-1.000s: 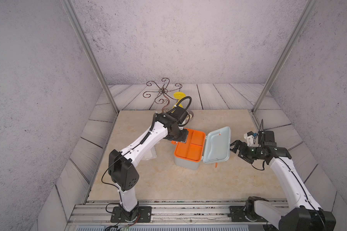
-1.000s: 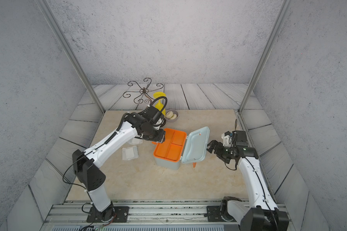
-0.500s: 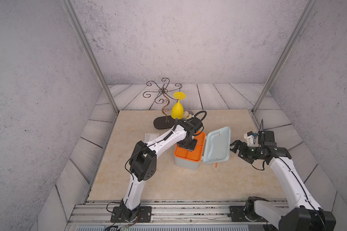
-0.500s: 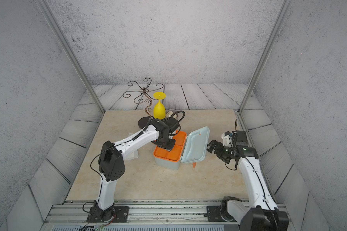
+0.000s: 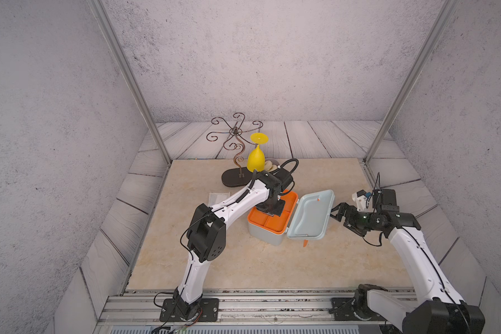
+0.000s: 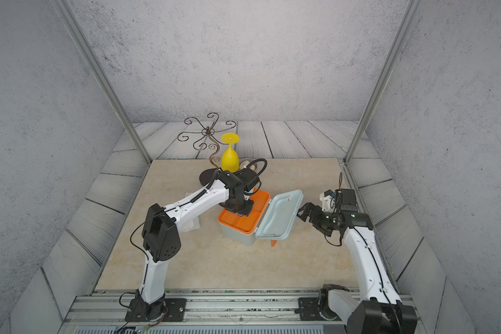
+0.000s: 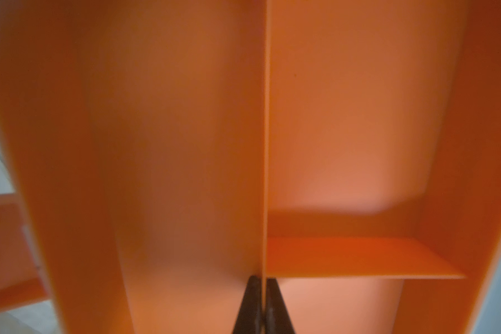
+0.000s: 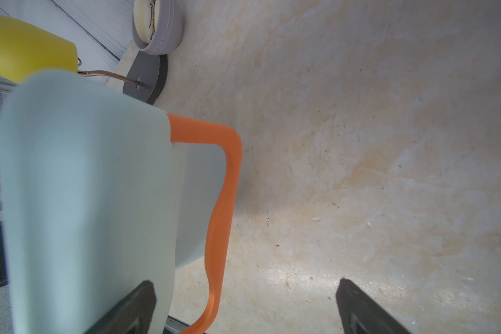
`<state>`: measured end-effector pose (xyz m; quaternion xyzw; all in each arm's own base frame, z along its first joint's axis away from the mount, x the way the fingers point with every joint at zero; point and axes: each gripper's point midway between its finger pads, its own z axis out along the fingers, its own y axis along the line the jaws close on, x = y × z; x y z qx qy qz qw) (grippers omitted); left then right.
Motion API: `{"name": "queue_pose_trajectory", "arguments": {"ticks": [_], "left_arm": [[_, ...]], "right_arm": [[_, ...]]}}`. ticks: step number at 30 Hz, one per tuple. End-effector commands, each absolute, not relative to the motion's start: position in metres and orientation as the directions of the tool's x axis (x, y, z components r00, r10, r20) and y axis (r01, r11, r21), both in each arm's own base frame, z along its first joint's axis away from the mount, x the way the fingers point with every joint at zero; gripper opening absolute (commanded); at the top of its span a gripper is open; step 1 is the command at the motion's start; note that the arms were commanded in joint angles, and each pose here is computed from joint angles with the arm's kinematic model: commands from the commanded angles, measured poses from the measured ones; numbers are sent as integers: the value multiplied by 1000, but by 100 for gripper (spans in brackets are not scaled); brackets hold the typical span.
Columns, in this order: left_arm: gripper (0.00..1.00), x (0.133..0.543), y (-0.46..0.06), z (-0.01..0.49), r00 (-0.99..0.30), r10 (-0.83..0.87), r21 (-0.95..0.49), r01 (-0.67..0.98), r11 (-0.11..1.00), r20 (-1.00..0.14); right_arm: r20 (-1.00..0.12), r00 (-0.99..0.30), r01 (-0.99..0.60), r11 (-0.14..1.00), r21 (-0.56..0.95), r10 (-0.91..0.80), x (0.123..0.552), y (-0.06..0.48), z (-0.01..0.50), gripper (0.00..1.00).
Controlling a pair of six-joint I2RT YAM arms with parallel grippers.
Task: Open first aid kits and take out gauze
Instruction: Pick up the compartment layer from the first aid kit, then place the compartment layer in the first aid kit.
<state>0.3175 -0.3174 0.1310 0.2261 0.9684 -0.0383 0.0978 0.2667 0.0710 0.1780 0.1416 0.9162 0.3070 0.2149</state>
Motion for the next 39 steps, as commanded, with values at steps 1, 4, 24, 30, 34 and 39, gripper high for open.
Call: {"name": "queue_pose_trajectory", "arguments": {"ticks": [1, 4, 24, 30, 34, 39], "left_arm": [[0, 319, -313, 186, -859, 408, -34, 439, 898, -309], [0, 320, -311, 211, -845, 401, -37, 440, 897, -353], [0, 308, -303, 280, -792, 387, -85, 478, 874, -472], [0, 313, -316, 238, -811, 408, -94, 486, 869, -418], [0, 318, -324, 207, -828, 428, -86, 486, 870, -362], [0, 326, -331, 180, -835, 459, -59, 497, 866, -305]], "right_arm": [[-329, -863, 104, 772, 627, 384, 264, 72, 186, 99], [-331, -863, 103, 773, 626, 383, 264, 72, 187, 99], [-328, -863, 106, 774, 624, 383, 264, 71, 186, 99], [-326, -865, 109, 776, 621, 383, 263, 71, 185, 99], [-325, -865, 111, 777, 620, 383, 263, 71, 183, 99], [-325, -865, 110, 776, 621, 383, 263, 71, 184, 99]]}}
